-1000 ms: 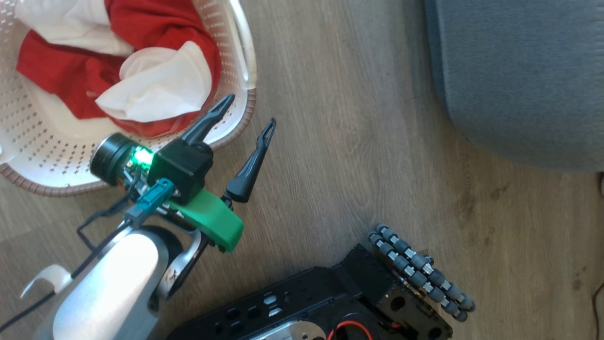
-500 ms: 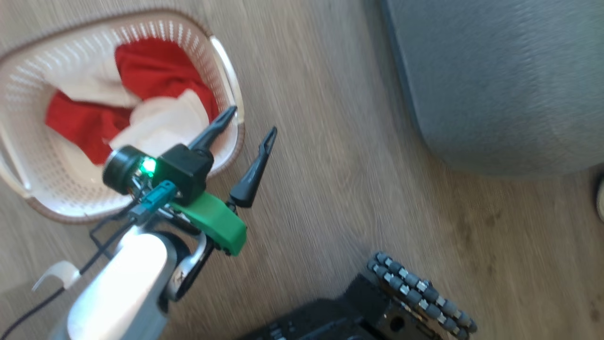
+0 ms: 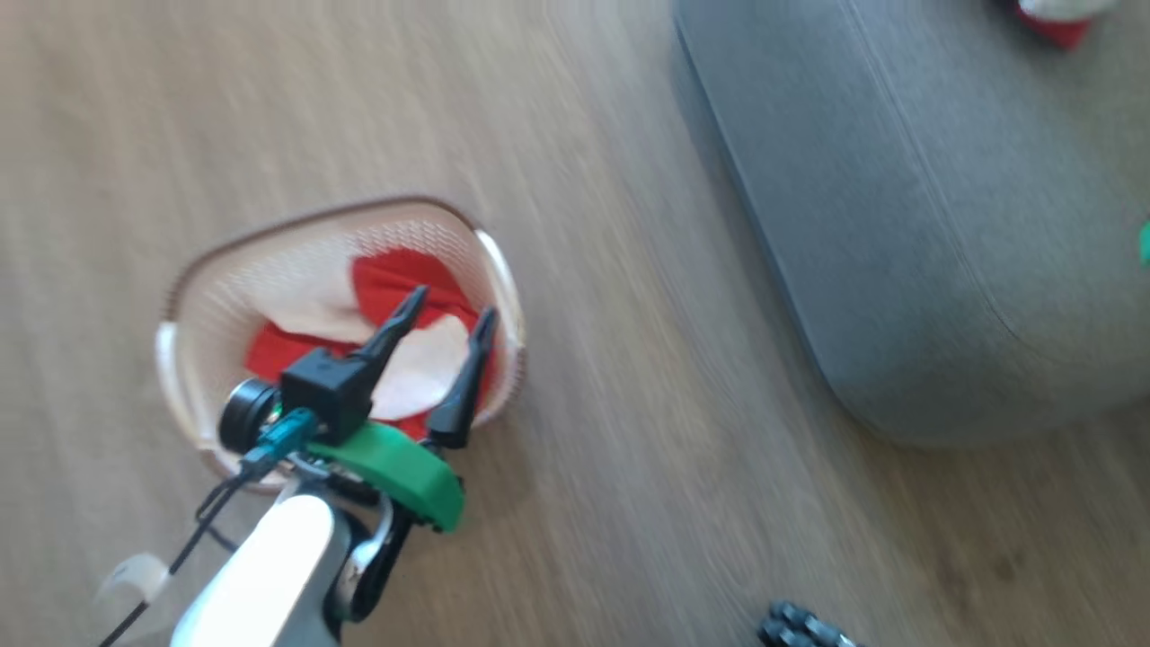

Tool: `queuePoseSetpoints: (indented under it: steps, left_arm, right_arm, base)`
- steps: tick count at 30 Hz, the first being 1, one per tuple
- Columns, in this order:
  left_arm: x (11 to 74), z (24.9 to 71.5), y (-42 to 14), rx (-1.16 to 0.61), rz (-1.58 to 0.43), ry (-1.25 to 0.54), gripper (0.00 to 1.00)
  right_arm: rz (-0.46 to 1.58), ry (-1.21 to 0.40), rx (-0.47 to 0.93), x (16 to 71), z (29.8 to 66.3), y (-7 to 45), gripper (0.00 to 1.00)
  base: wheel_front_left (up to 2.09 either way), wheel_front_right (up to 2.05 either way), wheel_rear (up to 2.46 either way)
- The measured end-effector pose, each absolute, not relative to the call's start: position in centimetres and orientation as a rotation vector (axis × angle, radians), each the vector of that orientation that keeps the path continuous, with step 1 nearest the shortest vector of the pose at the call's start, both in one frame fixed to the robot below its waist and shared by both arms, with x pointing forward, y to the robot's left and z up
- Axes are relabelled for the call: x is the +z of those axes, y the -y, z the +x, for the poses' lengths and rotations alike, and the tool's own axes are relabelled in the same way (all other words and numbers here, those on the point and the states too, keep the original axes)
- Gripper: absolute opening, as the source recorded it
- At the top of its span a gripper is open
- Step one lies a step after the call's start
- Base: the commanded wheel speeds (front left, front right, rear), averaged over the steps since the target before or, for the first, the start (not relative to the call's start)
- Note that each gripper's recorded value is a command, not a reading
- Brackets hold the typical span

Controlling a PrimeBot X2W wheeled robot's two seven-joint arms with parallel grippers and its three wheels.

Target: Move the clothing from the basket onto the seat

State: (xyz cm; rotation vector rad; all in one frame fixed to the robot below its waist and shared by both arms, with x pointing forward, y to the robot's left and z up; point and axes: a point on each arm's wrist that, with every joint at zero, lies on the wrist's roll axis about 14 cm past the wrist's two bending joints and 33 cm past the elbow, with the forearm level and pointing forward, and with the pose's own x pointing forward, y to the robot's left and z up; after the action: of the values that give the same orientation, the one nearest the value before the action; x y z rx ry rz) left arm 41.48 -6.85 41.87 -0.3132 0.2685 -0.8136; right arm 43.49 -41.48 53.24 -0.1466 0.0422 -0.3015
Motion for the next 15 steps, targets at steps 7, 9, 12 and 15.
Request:
queuePoseSetpoints:
  steps: [7, 9, 12, 15]
  left_arm:
    - [43.4, 42.3, -0.6, -0.568, -0.264, -0.203, 1.0]
    - [43.6, 42.2, -2.9, -0.499, -0.256, -0.197, 1.0]
    - [43.8, 41.7, -5.8, -0.416, -0.236, -0.188, 1.0]
    - [44.3, 41.1, -8.4, -0.342, -0.222, -0.17, 1.0]
  right_arm:
    - [-0.094, 0.04, -0.12, 53.4, 43.2, 34.2, 1.0]
    - [-0.06, 0.071, -0.061, 53.6, 43.4, 31.3, 1.0]
    - [-0.008, 0.097, 0.018, 53.4, 43.1, 27.0, 1.0]
    - [0.039, 0.094, 0.077, 52.5, 42.0, 23.4, 1.0]
  base:
    - [0.0, 0.0, 0.0]
    - [0.0, 0.0, 0.0]
    - [0.0, 0.0, 0.0]
    - [0.0, 0.0, 0.0]
